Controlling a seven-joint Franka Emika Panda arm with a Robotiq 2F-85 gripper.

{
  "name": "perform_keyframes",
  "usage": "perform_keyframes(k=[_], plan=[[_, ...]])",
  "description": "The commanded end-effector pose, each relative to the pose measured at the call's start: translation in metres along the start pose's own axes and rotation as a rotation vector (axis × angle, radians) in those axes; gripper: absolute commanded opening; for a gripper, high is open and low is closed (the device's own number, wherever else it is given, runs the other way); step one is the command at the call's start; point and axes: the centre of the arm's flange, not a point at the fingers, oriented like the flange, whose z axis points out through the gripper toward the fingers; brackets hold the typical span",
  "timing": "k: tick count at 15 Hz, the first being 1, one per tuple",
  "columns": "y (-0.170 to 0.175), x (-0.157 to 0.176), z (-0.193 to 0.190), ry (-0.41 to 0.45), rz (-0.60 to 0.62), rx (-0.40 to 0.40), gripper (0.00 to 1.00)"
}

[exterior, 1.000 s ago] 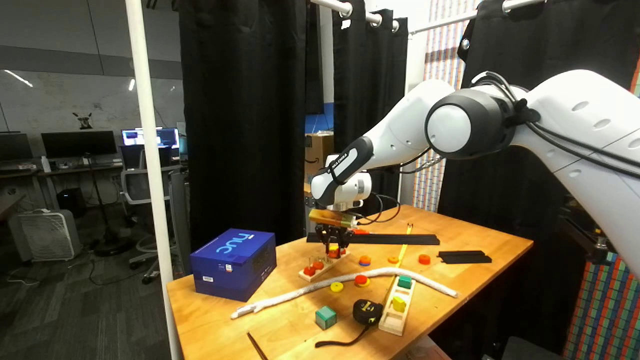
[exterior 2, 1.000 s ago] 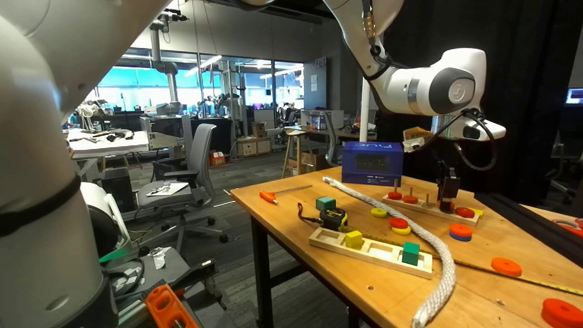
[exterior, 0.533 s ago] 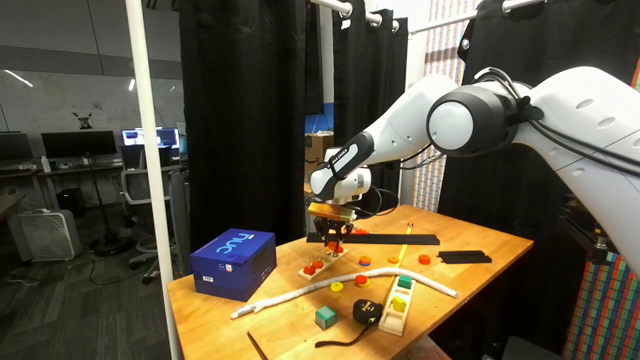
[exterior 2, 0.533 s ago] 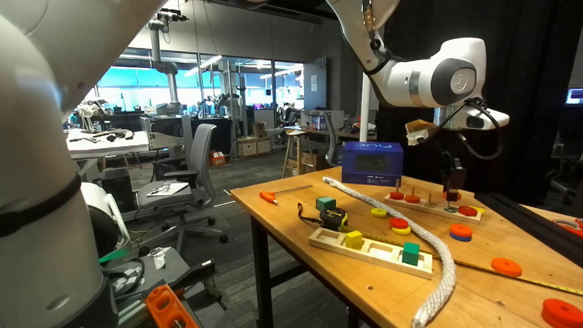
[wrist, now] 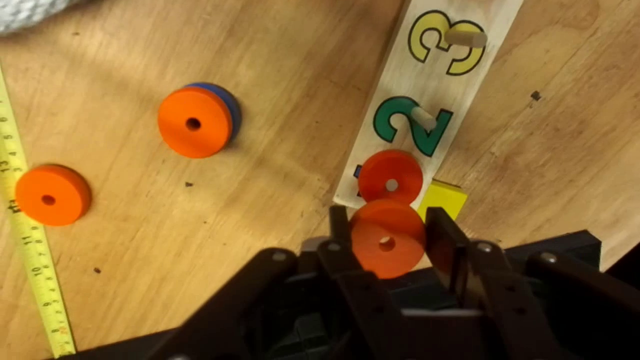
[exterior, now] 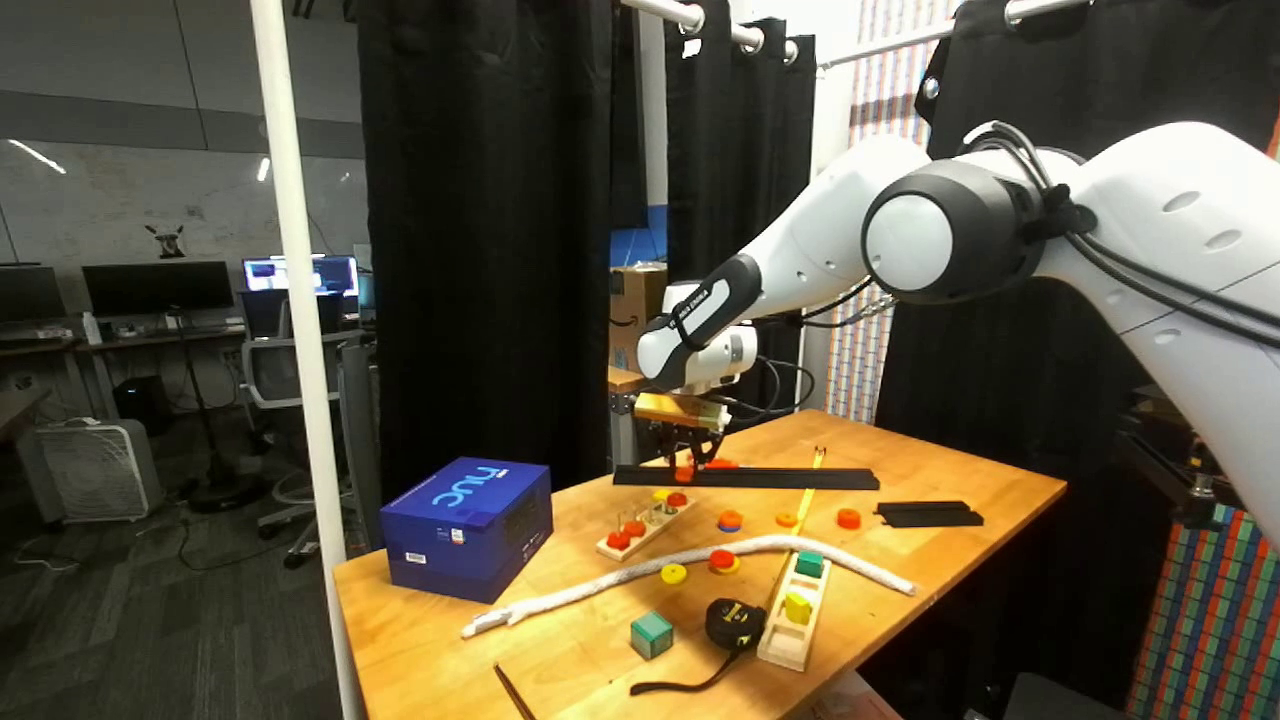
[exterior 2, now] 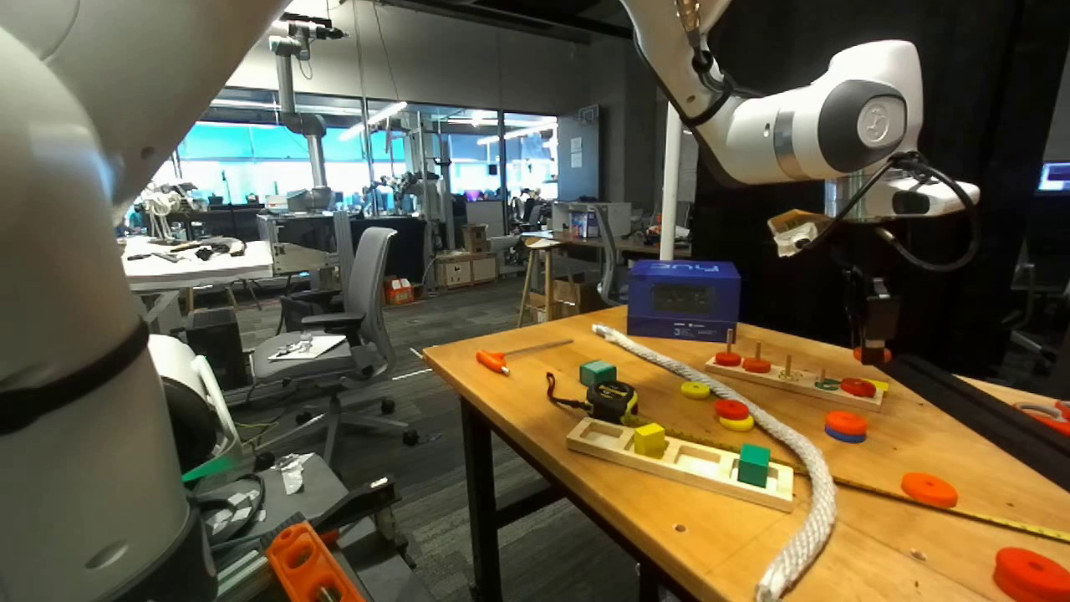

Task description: Remove one orange ring from the right side of the board and put it on the table

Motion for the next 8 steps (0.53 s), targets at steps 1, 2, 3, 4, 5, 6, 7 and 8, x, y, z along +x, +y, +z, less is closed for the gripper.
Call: perform_keyframes(k=[1,2,3,4,5,6,7,8], plan=[[0.013,-0.003,-0.009,0.008,-0.001,-0.005,0.2],[0.015,-0.003,-0.006,0.005,0.0,-0.008,0.2],[0.017,-0.002,-0.003,0.004,0.003,-0.011,0.2],[0.02,-0.001,-0.001,0.001,0.006,-0.016,0.2],[0.023,0.001,0.001,0.002,0.01,-0.022,0.2],[0.026,0.003,0.002,0.002,0.013,-0.027,0.2],[0.029,0.005,0.003,0.002,0.017,-0.03,0.2],[0.032,0.008,0.003,0.003,0.02,-0.032,0.2]])
